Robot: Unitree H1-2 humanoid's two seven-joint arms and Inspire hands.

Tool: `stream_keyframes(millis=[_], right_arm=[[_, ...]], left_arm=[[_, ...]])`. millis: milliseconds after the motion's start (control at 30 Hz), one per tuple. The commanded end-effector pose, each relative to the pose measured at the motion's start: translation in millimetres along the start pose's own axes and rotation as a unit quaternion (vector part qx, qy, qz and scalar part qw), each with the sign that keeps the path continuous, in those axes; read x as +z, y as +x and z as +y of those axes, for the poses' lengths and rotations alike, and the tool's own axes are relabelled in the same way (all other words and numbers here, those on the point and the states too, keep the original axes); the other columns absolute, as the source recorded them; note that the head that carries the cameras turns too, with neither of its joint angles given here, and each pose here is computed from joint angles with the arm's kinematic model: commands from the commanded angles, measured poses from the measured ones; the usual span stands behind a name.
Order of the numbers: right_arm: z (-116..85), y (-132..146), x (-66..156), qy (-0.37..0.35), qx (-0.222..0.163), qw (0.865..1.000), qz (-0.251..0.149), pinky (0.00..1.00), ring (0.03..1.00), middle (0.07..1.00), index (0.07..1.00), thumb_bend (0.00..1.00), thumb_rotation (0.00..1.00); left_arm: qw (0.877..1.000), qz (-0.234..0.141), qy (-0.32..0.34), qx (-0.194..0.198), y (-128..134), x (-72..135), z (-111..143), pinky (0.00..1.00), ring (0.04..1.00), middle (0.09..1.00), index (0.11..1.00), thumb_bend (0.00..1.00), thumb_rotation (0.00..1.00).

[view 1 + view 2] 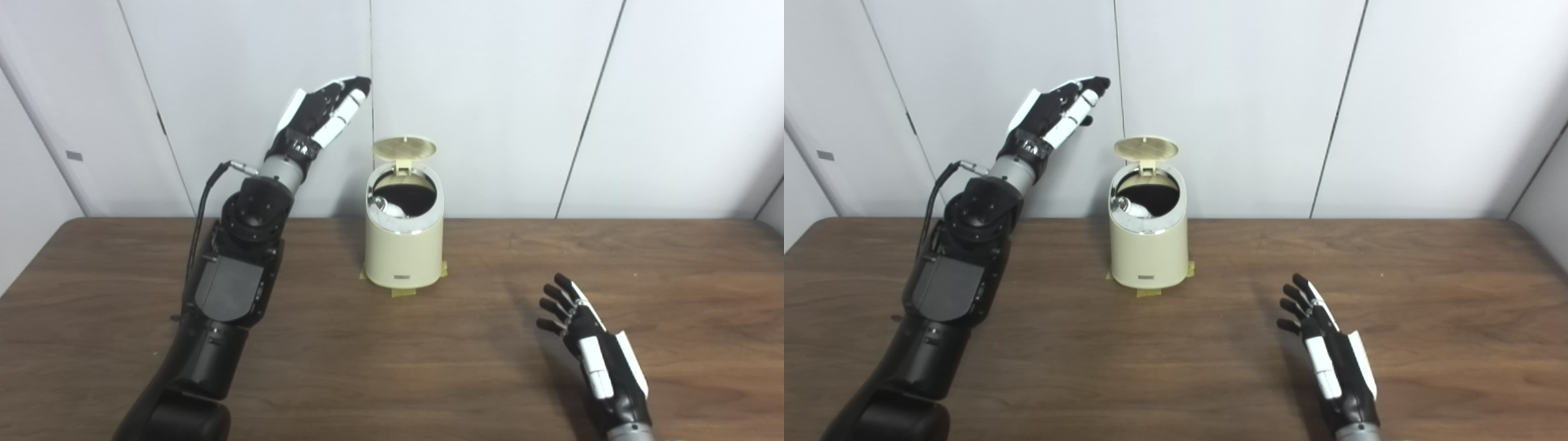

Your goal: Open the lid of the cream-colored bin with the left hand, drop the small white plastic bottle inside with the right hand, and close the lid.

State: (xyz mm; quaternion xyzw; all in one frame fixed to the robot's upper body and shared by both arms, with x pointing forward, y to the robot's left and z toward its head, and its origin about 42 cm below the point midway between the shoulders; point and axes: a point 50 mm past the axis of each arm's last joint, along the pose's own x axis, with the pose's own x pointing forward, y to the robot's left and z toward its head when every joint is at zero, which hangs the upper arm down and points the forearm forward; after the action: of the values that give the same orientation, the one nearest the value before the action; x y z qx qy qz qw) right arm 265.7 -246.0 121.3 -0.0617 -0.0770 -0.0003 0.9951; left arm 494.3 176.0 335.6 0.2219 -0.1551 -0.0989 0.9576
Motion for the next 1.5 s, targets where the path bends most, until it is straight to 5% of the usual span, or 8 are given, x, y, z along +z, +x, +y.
stream_keyframes(millis=[0, 200, 467, 700, 1033, 1467], right_arm=[[4.5, 0.2, -0.3, 0.007, -0.001, 1.000, -0.011, 0.79, 0.890, 0.906, 0.931, 0.60, 1.00], [5.2, 1.8, -3.5, 0.008, -0.002, 1.000, -0.006, 0.81, 0.893, 0.907, 0.936, 0.60, 1.00], [6.4, 2.8, -5.2, 0.008, 0.000, 1.000, -0.002, 0.81, 0.892, 0.902, 0.934, 0.58, 1.00], [7.0, 2.8, -6.1, 0.001, -0.002, 1.000, -0.001, 0.80, 0.887, 0.898, 0.936, 0.59, 1.00], [4.4, 2.0, -7.5, 0.006, -0.007, 1.000, 0.006, 0.78, 0.875, 0.889, 0.935, 0.58, 1.00], [2.9, 3.5, -8.9, 0.011, -0.013, 1.000, 0.016, 0.76, 0.863, 0.880, 0.931, 0.55, 1.00]], left_arm=[[0.997, -0.060, 0.039, 0.000, 16.5, 38.1, 13.9, 0.82, 0.863, 0.856, 0.832, 0.44, 0.79], [0.986, -0.062, 0.148, -0.036, 13.0, 50.0, 4.5, 0.86, 0.876, 0.857, 0.815, 0.46, 0.79], [0.944, -0.075, 0.315, -0.061, 14.0, 54.2, -2.6, 0.74, 0.808, 0.825, 0.808, 0.52, 0.78], [0.919, -0.077, 0.380, -0.077, 9.3, 53.1, -4.3, 0.78, 0.878, 0.864, 0.818, 0.56, 0.81], [0.882, -0.095, 0.451, -0.097, -2.2, 57.2, -7.9, 0.73, 0.812, 0.801, 0.798, 0.56, 0.82], [0.865, -0.078, 0.477, -0.136, -19.5, 55.1, -15.0, 0.76, 0.853, 0.825, 0.811, 0.61, 0.81]])
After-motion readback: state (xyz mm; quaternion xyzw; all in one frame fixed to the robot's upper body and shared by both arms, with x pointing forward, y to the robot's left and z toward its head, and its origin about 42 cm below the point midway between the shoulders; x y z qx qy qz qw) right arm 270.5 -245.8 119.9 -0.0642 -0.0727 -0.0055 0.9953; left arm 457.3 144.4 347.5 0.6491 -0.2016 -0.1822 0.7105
